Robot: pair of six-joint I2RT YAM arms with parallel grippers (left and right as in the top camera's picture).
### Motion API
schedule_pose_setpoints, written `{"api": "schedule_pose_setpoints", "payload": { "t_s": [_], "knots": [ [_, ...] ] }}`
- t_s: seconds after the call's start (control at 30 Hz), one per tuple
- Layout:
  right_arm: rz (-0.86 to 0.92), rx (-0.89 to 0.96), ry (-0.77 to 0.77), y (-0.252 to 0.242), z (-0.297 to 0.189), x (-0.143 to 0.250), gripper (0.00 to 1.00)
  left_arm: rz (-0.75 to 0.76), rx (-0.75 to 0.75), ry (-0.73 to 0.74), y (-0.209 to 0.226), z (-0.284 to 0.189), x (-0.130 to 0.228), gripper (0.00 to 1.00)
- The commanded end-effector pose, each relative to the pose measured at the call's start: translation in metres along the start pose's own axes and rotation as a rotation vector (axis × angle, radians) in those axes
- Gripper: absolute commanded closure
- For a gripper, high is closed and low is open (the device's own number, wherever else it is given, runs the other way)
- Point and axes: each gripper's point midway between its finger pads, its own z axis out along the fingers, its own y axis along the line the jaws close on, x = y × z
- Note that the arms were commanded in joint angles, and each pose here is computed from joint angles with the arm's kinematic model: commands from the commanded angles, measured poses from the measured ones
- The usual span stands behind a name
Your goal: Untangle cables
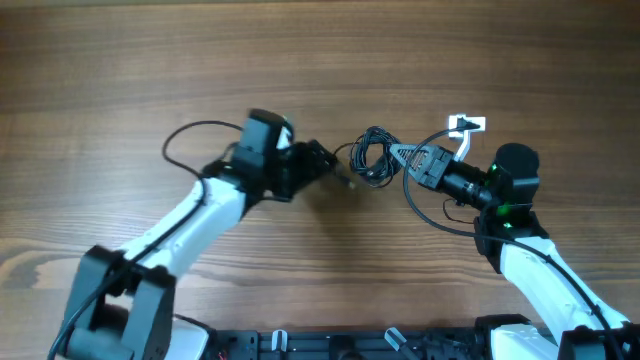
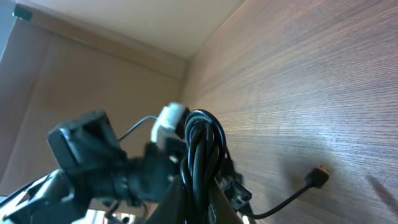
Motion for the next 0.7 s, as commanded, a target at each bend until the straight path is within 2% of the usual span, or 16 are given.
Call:
{"api": "schedule_pose_setpoints", "payload": {
  "t_s": [0.0, 0.13, 0.23, 0.3, 0.33, 0.4, 0.53, 0.57, 0.6, 0.67],
  "knots": [
    [-0.002, -0.018, 0.016, 0.004, 0.001, 0.001, 0.96, 0.134, 0.199, 0.042, -0.036, -0.033, 0.000, 0.25],
    [-0.003, -0.019, 0.017, 0.004, 0.001, 0.001, 0.96, 0.320, 0.396, 0.153, -0.070, -0.046, 0.024, 0.16],
    [-0.002, -0.024, 0.024, 0.005, 0.001, 0.002, 0.96, 0.398, 0.438, 0.170, -0.079, -0.046, 0.034, 0.20],
    [-0.003, -0.046, 0.053, 0.009, 0.000, 0.007, 0.96, 0.330, 0.389, 0.153, -0.078, -0.039, 0.033, 0.35],
    [-0.002, -0.053, 0.064, 0.010, 0.000, 0.009, 0.96, 0.296, 0.366, 0.144, -0.077, -0.036, 0.032, 0.46],
    [-0.002, -0.059, 0.071, 0.011, 0.000, 0.011, 0.96, 0.298, 0.346, 0.127, -0.082, -0.029, 0.037, 0.50],
    [0.007, -0.067, 0.083, 0.012, 0.000, 0.013, 0.96, 0.292, 0.291, 0.082, -0.082, -0.019, 0.039, 0.73],
    [0.009, -0.067, 0.083, 0.013, 0.000, 0.013, 0.96, 0.288, 0.290, 0.081, -0.082, -0.019, 0.039, 0.86],
    [0.012, -0.067, 0.083, 0.013, 0.000, 0.013, 0.96, 0.288, 0.289, 0.080, -0.082, -0.019, 0.038, 0.93],
    [0.003, -0.067, 0.083, 0.012, 0.000, 0.013, 0.95, 0.282, 0.286, 0.065, -0.080, -0.021, 0.033, 0.96]
  ]
}}
